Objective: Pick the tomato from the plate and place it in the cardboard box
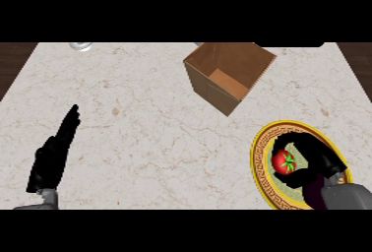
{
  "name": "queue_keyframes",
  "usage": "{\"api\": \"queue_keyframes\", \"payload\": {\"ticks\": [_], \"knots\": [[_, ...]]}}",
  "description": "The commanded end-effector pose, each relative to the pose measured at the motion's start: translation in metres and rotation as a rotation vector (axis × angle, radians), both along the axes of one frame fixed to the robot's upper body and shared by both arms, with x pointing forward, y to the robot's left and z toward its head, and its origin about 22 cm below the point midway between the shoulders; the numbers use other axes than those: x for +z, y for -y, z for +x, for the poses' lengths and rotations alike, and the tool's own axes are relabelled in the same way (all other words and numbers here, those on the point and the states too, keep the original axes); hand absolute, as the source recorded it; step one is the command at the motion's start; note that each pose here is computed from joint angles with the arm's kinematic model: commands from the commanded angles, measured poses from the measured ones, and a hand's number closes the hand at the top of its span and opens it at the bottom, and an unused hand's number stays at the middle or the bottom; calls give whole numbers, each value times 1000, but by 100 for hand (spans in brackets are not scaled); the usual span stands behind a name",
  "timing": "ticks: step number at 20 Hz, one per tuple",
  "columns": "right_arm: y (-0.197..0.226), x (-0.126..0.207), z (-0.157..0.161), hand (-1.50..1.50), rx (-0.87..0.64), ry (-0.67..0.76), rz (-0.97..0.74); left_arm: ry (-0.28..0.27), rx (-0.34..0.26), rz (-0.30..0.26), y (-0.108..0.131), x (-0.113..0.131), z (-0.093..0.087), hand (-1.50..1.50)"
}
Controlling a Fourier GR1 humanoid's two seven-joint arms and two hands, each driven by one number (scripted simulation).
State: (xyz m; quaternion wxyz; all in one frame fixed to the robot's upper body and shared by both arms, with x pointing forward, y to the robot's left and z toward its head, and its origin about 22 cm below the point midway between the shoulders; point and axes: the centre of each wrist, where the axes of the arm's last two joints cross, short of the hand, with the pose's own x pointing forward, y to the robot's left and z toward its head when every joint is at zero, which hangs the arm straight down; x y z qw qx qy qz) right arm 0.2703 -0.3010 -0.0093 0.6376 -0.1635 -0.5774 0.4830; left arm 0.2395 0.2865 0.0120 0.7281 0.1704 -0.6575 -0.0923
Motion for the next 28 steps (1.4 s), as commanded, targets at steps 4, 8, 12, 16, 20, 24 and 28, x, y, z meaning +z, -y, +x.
{"api": "queue_keyframes", "payload": {"ticks": [4, 8, 12, 16, 20, 24, 28], "knots": [[34, 25, 19, 150, -75, 143, -61, -2, 3, 9, -14, 6, -10, 0], [94, 67, 46, 150, -166, 208, -366, 14, -31, -10, 2, 3, 3, 0], [117, 85, 72, 150, -198, 257, -473, 8, -42, 1, 11, -4, 3, 0], [129, 89, 87, 150, -224, 346, -469, 11, -22, 10, 18, 8, 7, 0], [122, 110, 102, 150, -148, 402, -269, -1, -26, -2, 2, 1, -3, 0], [106, 138, 112, 150, -53, 511, 36, -18, 10, -8, -9, -8, -6, 0], [92, 176, 120, 150, 46, 527, 142, -20, 14, 9, -3, 3, 1, 0]]}}
